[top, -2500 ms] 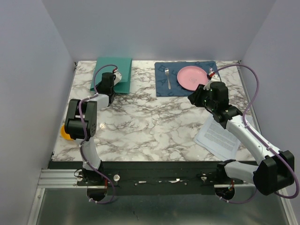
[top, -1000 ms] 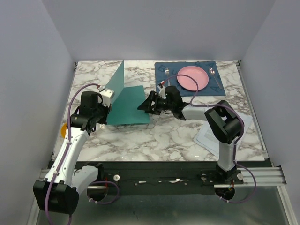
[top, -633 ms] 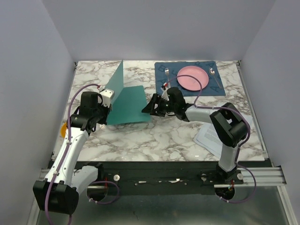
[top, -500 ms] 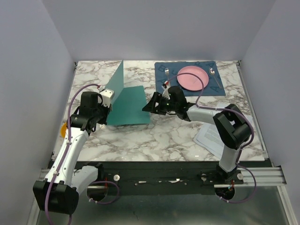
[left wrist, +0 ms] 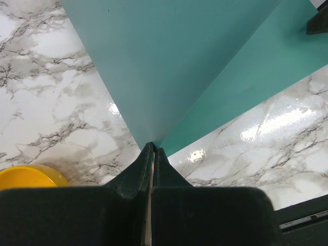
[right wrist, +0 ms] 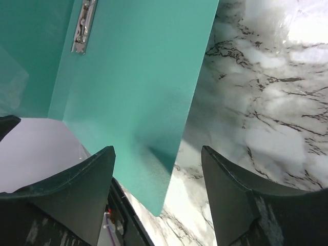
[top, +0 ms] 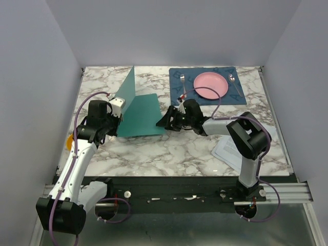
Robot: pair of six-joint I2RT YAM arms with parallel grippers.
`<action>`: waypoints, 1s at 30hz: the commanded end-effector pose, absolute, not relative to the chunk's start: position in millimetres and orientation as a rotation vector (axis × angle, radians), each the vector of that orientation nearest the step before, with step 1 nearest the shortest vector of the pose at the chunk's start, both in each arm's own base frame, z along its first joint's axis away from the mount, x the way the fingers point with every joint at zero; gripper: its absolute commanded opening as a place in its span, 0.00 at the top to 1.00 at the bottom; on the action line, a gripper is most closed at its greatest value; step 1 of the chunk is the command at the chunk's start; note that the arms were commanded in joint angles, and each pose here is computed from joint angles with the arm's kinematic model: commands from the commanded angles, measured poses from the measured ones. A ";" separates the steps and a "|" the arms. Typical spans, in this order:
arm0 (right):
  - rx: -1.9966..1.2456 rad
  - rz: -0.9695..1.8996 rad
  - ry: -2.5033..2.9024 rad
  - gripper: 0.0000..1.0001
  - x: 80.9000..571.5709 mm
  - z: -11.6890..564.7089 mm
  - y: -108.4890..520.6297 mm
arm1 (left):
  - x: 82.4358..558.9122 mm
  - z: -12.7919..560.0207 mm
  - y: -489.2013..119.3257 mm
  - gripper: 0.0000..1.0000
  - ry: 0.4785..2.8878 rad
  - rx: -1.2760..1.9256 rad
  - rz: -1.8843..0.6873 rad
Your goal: Put the files into the folder
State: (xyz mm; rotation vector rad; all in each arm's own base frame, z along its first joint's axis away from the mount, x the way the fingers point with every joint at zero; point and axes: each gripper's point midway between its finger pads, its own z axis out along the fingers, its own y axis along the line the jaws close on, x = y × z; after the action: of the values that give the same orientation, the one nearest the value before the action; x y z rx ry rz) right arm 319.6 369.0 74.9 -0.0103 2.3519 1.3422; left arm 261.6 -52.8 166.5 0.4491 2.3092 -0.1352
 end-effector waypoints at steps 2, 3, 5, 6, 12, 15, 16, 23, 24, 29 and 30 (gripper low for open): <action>-0.005 1.571 2.265 0.28 314.6 92.0 390.7 | 261.8 181.5 -64.1 1.00 2.275 0.441 -0.215; -0.002 1.597 2.254 0.31 314.8 95.0 393.0 | 261.4 181.3 -65.9 1.00 2.275 0.445 -0.228; -0.005 1.670 2.225 0.36 313.5 103.9 398.5 | 261.0 182.2 -68.1 1.00 2.274 0.441 -0.244; 0.000 1.687 2.223 0.43 314.0 103.7 400.3 | 261.7 184.7 -70.1 1.00 2.263 0.444 -0.257; -0.063 1.688 2.199 0.88 305.1 117.0 394.3 | 260.7 191.6 -73.5 1.00 2.248 0.427 -0.283; -0.167 1.457 2.248 1.00 300.5 124.1 373.3 | 258.8 192.5 -70.7 1.00 2.243 0.424 -0.265; -0.185 1.379 2.192 1.00 303.4 149.4 363.8 | 258.3 193.3 -70.0 1.00 2.240 0.418 -0.261; -0.373 0.930 2.292 1.00 270.8 144.5 289.7 | 250.2 183.7 -69.9 0.92 2.256 0.438 -0.267; -0.384 0.918 2.298 0.99 263.6 143.4 282.7 | 249.7 182.4 -67.5 0.91 2.267 0.432 -0.252; -0.351 0.876 2.412 1.00 231.8 106.0 258.1 | 249.2 196.9 -54.7 0.74 2.247 0.381 -0.168; -0.336 0.865 2.428 1.00 227.5 99.3 253.7 | 245.8 202.0 -52.8 0.70 2.236 0.376 -0.159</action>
State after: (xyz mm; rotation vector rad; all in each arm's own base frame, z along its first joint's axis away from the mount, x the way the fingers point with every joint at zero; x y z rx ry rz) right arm 263.7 290.8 175.8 -0.3200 2.1610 1.0500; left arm 250.7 -65.1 182.5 0.4263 2.2733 -0.2339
